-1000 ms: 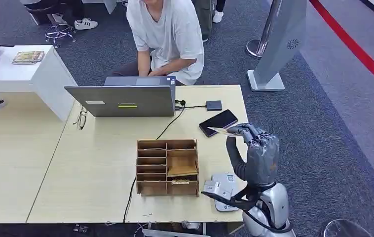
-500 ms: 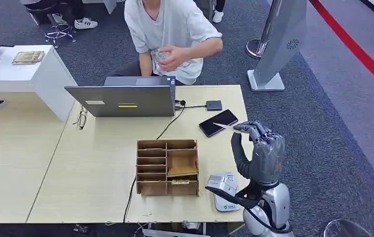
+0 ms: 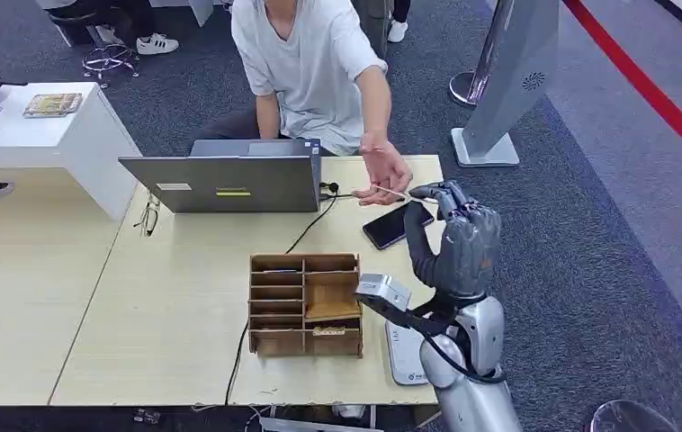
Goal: Pass the card to the sensor for recognition and then transmit it.
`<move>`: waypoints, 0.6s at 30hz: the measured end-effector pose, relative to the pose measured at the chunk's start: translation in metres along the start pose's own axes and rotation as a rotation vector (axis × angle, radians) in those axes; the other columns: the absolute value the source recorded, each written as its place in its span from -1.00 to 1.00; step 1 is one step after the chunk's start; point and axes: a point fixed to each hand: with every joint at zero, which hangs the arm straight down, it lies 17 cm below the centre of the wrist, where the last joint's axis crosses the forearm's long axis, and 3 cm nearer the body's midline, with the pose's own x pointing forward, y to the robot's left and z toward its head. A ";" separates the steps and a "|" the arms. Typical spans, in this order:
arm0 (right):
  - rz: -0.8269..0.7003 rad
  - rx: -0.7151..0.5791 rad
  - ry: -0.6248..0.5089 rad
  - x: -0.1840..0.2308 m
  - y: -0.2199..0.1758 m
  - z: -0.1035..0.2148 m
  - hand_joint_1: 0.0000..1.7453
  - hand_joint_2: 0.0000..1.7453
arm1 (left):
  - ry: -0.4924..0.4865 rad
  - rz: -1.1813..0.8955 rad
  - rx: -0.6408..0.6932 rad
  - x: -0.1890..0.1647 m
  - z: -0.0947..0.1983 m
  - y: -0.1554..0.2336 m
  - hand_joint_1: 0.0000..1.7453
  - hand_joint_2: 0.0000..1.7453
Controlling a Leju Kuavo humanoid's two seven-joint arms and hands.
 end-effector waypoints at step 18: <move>0.071 0.106 0.081 -0.017 0.065 -0.023 1.00 1.00 | -0.014 -0.084 0.000 0.024 -0.002 -0.007 -1.00 -1.00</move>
